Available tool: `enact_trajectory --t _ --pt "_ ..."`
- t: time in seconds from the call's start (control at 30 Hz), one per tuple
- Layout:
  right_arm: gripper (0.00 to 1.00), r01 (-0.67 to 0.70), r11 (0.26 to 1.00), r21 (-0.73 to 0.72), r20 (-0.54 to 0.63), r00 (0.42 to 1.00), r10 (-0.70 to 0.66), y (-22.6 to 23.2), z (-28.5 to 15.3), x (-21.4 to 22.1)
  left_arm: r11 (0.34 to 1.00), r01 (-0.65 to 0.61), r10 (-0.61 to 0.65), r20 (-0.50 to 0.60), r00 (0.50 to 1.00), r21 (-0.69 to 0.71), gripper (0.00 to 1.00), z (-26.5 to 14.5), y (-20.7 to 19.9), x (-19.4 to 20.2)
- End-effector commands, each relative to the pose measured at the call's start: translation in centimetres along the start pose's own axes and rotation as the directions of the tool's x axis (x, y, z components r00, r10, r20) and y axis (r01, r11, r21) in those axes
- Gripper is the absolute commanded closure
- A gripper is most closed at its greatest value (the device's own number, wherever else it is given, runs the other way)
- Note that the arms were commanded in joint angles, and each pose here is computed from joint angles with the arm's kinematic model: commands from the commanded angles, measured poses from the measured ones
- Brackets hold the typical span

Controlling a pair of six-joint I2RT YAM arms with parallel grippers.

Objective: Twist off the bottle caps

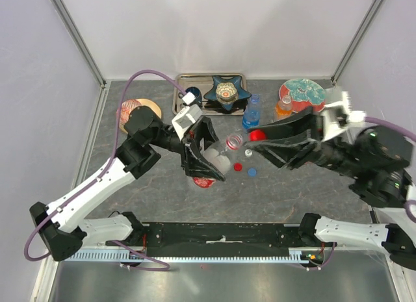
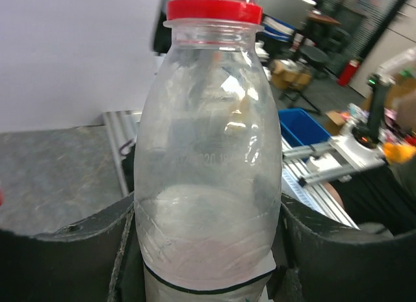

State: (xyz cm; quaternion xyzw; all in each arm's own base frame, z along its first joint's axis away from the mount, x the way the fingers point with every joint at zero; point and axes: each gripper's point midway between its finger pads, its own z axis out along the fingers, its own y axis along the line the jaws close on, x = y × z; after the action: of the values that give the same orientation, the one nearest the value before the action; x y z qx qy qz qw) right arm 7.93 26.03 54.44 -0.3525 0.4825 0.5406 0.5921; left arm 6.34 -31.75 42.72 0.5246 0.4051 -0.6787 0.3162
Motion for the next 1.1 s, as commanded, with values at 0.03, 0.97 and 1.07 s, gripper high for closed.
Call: enact_trajectory --t 0.03,0.97,1.07 --pt "1.0 -0.019 0.893 0.449 0.234 0.967 -0.097 -6.2 -6.0 -6.0 0.933 -0.019 0.031 0.028 0.999 -0.36 0.52 -2.6 4.7 0.9" --pt "1.0 0.073 0.552 0.831 -0.419 0.734 0.534 -18.5 -5.1 46.2 0.372 0.021 0.38 0.173 0.909 -0.928 0.5 -18.3 0.3 2.7" --pt "1.0 0.113 0.543 0.832 -0.46 0.687 0.562 -19.0 -5.2 49.3 0.367 0.025 0.376 0.173 0.911 -0.93 0.5 -18.5 0.3 3.1"
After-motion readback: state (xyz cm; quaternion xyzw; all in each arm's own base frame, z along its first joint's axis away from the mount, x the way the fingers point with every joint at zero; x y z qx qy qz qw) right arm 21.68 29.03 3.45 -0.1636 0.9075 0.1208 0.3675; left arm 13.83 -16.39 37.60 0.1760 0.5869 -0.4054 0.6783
